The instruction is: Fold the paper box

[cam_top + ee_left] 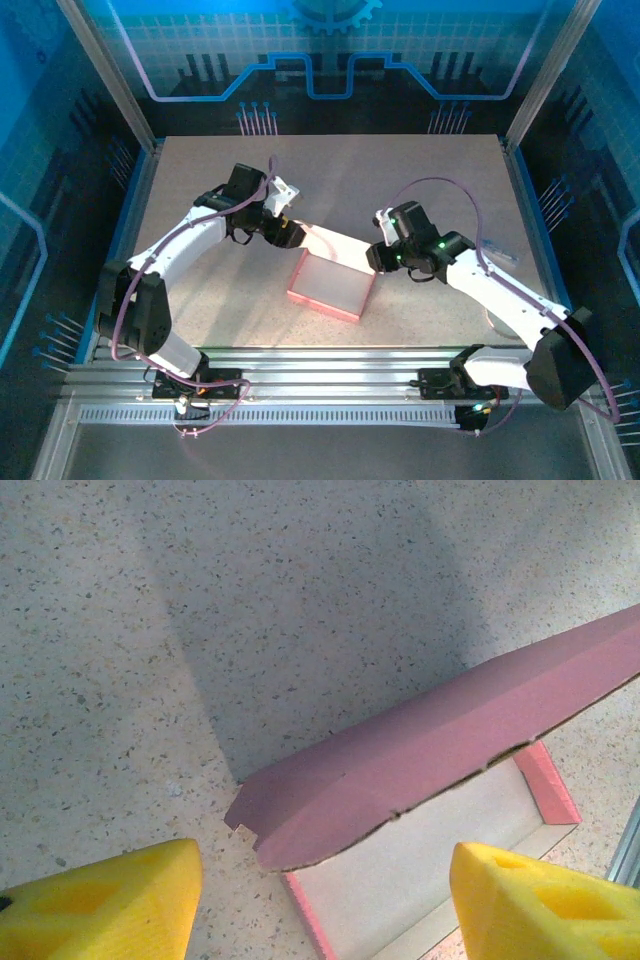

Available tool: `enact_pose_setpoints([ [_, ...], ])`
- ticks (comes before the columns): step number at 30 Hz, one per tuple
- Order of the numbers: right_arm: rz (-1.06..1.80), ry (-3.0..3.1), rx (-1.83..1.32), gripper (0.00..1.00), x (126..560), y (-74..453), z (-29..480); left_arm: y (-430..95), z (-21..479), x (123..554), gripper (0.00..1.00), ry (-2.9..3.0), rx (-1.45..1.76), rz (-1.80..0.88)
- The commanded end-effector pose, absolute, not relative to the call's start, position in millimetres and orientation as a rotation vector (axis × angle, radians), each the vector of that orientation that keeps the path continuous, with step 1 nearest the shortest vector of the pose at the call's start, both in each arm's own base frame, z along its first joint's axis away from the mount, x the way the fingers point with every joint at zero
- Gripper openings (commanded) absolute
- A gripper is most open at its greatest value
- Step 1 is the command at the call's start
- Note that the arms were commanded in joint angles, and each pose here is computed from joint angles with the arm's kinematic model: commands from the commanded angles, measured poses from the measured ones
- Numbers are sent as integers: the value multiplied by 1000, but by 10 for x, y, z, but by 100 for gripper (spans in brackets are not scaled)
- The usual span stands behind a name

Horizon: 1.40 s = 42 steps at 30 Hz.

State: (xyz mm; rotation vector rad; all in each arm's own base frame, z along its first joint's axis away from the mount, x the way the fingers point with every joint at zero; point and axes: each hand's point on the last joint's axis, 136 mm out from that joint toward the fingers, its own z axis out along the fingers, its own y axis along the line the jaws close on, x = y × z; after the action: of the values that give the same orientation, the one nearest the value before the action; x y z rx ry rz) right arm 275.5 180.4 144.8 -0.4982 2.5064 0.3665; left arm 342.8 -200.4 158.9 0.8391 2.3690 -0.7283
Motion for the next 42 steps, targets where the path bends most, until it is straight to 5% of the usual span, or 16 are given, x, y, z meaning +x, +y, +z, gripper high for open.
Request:
enact_pose_setpoints([
  [1, 395, 2539, -491, 42, 2656, 1764, 1409, -2064, 1644, 3453, 67, 2339, 890, -772],
  [18, 350, 2553, -373, 20, 2682, 1661, 1371, -2091, 1551, 3456, 30, 2402, 869, -725],
  [42, 278, 2468, -54, 15, 2871, 1663, 1426, -2112, 1611, 3168, 16, 2425, 353, -650],
])
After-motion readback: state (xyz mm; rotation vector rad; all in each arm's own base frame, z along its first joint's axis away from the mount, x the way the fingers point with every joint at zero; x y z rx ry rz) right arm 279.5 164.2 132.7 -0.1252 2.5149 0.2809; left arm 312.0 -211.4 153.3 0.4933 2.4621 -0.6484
